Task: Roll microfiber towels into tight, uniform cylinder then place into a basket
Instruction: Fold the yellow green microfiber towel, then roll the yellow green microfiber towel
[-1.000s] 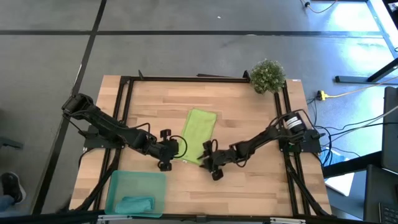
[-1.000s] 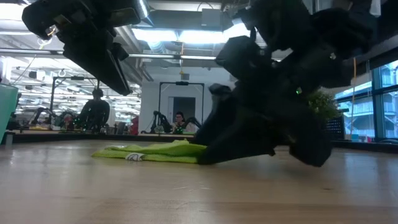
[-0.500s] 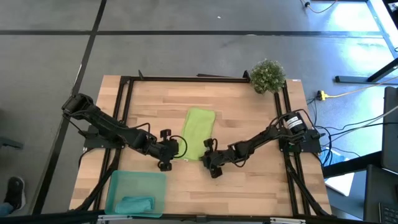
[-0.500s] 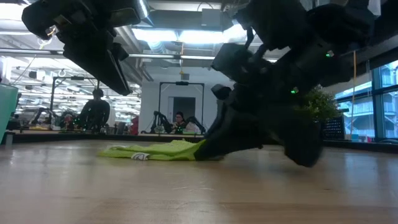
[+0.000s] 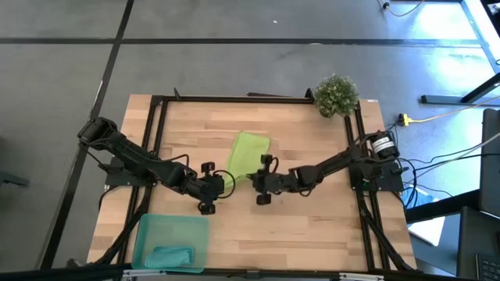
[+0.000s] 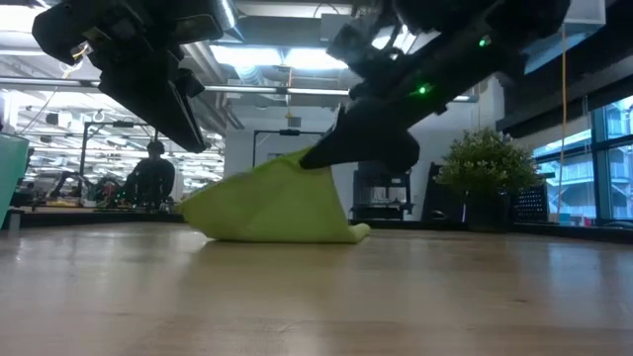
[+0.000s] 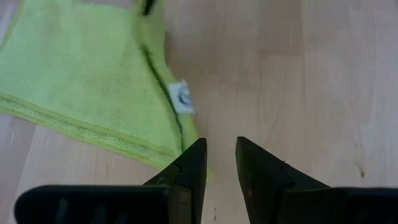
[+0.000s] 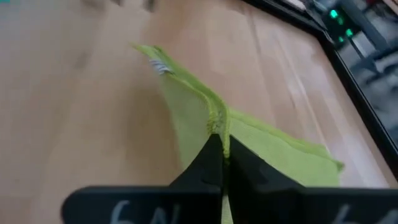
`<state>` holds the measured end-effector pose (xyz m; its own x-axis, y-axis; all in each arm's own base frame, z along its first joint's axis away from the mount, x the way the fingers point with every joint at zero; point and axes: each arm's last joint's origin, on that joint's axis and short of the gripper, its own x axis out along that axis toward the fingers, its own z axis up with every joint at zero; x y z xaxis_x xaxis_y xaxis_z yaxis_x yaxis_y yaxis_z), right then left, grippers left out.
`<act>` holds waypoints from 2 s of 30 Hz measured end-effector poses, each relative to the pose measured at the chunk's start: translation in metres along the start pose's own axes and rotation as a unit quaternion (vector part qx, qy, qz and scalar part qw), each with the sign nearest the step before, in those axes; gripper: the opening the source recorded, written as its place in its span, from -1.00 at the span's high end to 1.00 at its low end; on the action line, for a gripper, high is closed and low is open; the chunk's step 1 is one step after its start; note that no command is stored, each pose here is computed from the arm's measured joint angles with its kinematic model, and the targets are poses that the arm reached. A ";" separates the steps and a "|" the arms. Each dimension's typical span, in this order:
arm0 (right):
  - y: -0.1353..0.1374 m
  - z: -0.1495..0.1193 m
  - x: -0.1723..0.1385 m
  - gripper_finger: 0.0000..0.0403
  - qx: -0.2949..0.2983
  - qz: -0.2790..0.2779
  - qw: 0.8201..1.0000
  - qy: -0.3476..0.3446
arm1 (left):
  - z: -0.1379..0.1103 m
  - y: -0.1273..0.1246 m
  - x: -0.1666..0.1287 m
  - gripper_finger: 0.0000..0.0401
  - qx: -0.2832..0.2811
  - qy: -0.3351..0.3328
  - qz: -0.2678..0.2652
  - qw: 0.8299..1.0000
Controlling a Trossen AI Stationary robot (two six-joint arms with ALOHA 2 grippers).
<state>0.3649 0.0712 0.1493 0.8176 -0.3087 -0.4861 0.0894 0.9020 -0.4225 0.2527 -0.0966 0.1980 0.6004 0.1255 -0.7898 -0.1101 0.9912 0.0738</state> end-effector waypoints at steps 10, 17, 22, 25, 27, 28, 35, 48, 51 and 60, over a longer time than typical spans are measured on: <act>-0.046 -0.019 0.020 0.98 0.091 -0.070 0.991 0.062 | 0.000 0.000 0.000 0.59 0.000 0.000 0.000 1.000; -0.051 -0.033 0.021 0.98 0.128 -0.078 0.981 0.121 | 0.000 0.000 0.000 0.59 0.000 0.000 0.000 1.000; -0.051 -0.038 0.019 0.98 0.141 -0.107 0.974 0.142 | 0.000 0.000 0.000 0.59 0.000 0.000 0.000 1.000; -0.051 -0.038 0.019 0.98 0.143 -0.098 0.975 0.142 | 0.000 0.000 0.000 0.59 0.000 0.000 0.000 1.000; -0.051 -0.038 0.019 0.98 0.145 -0.096 0.974 0.143 | 0.000 0.000 0.000 0.59 0.000 0.000 0.000 1.000; -0.050 -0.038 0.019 0.98 0.148 -0.093 0.974 0.145 | 0.000 0.000 0.000 0.59 0.000 0.000 0.000 1.000; -0.054 -0.042 0.021 0.73 0.206 -0.063 0.964 0.154 | 0.000 0.000 0.000 0.59 0.000 0.000 0.000 1.000; -0.065 -0.011 0.017 0.11 0.168 -0.059 0.964 0.197 | 0.002 0.007 0.002 0.59 -0.012 -0.004 0.019 1.000; -0.063 0.005 0.013 0.07 0.154 0.021 0.965 0.210 | 0.003 0.010 0.003 0.59 -0.017 -0.003 0.023 1.000; -0.030 -0.005 0.004 0.06 0.032 0.119 0.973 0.195 | 0.004 0.013 0.004 0.59 -0.019 -0.003 0.028 0.999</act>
<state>0.3624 0.0419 0.1563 0.5428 -0.1683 -0.8228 -0.0316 0.9749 -0.2203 0.2575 -0.0827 0.1981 0.5969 0.1801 -0.7819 -0.1725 0.9805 0.0942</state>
